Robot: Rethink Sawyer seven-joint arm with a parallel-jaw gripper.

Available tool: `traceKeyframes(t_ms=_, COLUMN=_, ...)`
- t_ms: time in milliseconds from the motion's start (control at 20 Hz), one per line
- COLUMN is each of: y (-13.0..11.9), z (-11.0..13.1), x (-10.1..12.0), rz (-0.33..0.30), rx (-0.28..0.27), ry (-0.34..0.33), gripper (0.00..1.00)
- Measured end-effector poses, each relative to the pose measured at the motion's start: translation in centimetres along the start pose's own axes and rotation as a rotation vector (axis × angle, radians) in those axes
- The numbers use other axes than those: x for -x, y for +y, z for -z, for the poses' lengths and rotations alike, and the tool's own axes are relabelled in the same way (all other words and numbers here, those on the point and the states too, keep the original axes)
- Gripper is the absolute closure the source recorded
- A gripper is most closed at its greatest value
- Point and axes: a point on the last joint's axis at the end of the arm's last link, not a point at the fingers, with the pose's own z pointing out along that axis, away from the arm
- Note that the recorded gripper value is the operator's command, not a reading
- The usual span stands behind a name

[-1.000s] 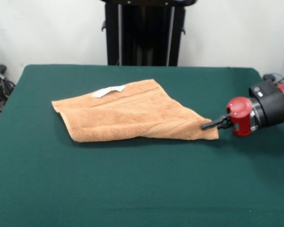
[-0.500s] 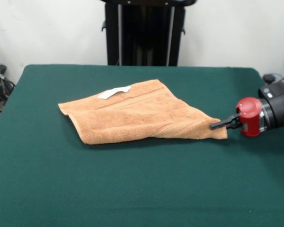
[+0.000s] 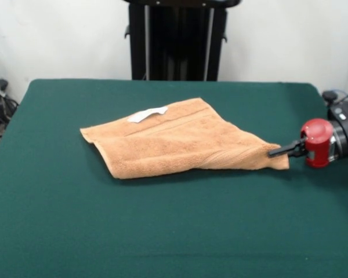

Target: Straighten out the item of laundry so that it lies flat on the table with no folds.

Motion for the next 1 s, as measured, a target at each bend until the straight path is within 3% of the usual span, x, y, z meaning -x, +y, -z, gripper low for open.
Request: traceKeyframes(t_ms=1000, y=1.1, z=1.3, x=0.1, rz=0.021, rx=-0.019, ry=0.003, gripper=1.0)
